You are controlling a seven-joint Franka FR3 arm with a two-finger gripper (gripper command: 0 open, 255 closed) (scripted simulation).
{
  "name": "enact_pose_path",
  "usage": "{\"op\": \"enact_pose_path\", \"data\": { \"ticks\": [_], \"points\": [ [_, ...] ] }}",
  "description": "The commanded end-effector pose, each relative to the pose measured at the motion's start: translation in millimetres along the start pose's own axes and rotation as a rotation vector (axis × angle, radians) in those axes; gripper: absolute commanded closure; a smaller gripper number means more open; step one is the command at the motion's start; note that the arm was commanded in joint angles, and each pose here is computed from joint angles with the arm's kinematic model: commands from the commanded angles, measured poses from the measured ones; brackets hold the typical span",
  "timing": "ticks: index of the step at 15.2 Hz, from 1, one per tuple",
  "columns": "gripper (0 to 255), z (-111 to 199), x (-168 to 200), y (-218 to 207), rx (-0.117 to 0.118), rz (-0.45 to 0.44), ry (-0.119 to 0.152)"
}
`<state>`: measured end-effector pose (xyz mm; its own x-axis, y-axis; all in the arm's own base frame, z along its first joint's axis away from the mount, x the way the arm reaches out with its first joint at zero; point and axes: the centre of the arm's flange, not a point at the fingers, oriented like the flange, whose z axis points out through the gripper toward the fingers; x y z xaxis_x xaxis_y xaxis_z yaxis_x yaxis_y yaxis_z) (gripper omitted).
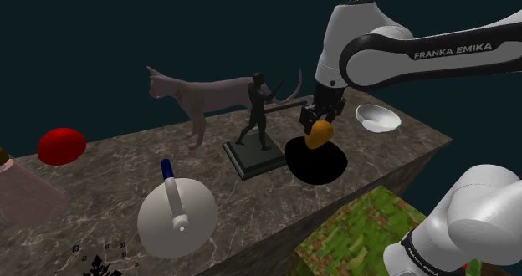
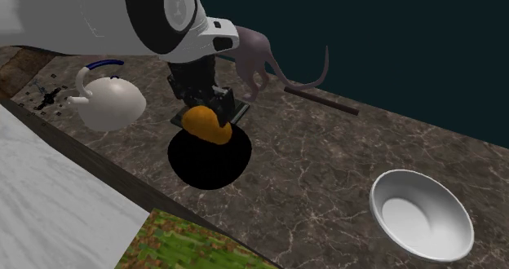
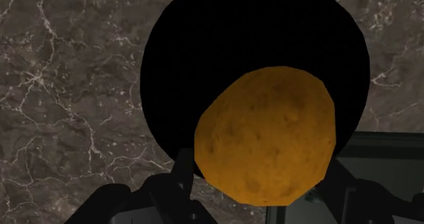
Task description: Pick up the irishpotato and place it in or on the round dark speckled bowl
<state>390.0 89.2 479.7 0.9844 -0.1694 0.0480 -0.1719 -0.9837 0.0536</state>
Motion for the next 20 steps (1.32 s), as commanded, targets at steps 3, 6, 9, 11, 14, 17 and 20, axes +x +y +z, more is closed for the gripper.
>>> {"op": "enact_pose_path", "data": {
  "ticks": [3, 6, 9, 11, 14, 17, 20],
  "points": [
    [255, 24, -2, -2, -0.001, -0.001, -0.004],
    [255, 39, -3, -3, -0.001, -0.001, -0.004],
    [255, 47, -3, -4, -0.001, -0.001, -0.004],
    [255, 47, -3, -4, -0.001, -0.001, -0.004],
    [255, 47, -3, -4, -0.001, -0.001, -0.004],
    [0, 47, -3, -4, -0.001, -0.001, -0.004],
    [0, 47, -3, -4, -0.001, -0.001, -0.004]
  ]
}}
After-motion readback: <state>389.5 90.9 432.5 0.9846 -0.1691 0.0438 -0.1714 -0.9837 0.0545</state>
